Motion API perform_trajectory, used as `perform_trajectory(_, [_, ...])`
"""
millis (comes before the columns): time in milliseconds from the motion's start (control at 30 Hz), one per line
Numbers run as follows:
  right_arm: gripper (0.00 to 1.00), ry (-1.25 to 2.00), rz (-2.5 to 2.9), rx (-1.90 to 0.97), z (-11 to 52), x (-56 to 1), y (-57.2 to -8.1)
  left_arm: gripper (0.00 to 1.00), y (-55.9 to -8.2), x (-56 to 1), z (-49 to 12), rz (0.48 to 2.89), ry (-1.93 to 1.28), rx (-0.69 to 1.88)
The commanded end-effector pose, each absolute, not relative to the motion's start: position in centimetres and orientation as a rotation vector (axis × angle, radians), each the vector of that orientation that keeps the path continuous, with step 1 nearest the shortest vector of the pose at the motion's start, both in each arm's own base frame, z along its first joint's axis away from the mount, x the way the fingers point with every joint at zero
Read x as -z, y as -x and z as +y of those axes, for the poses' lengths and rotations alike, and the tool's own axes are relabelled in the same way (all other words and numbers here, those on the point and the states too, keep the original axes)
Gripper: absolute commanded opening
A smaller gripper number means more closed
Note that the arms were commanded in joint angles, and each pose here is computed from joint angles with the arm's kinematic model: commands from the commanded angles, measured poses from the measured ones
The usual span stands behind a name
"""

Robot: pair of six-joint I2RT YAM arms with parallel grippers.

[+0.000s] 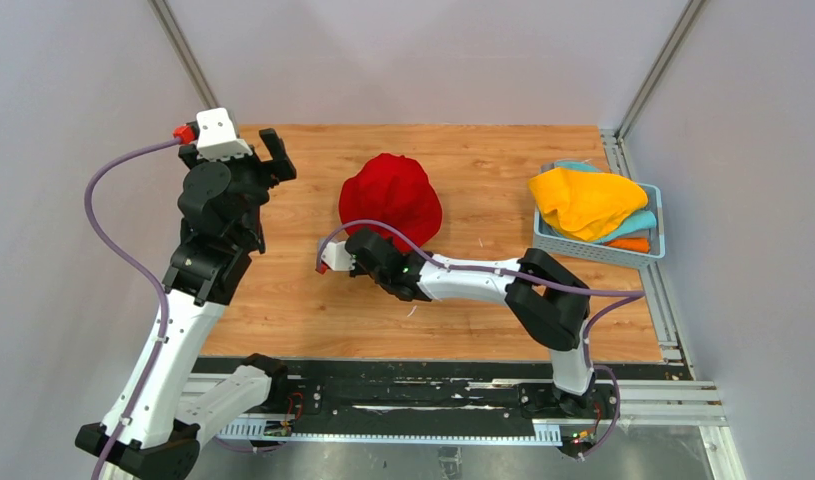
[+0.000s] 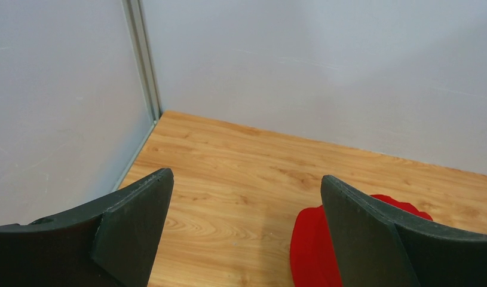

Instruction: Stack the hats

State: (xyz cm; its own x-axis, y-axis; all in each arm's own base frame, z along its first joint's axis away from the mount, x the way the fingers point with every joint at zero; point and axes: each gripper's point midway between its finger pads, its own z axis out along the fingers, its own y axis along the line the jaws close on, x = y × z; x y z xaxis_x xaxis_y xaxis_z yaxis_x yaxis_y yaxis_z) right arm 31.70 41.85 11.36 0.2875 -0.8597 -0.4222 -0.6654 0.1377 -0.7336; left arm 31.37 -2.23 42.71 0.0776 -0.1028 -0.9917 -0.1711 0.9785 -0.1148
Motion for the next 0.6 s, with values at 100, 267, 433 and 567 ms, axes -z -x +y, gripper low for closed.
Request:
perform_trajectory(100, [0.58, 1.608, 1.473, 0.208, 42.3, -10.5, -30.3, 0.98, -31.7, -43.2, -2.1, 1.472, 0.242, -0.039])
perform_trajectory(267, [0.84, 1.592, 1.481, 0.188, 41.9, -11.1, -29.9, 0.98, -31.8, -43.2, -2.1, 1.472, 0.243, -0.036])
perform_trajectory(433, [0.84, 1.556, 1.484, 0.175, 40.8, -13.5, -29.3, 0.98, -31.8, -43.4, -2.1, 1.466, 0.253, -0.035])
perform_trajectory(567, [0.84, 1.498, 1.466, 0.102, 39.7, -17.8, -28.0, 0.98, -31.9, -43.8, -2.0, 1.459, 0.265, -0.036])
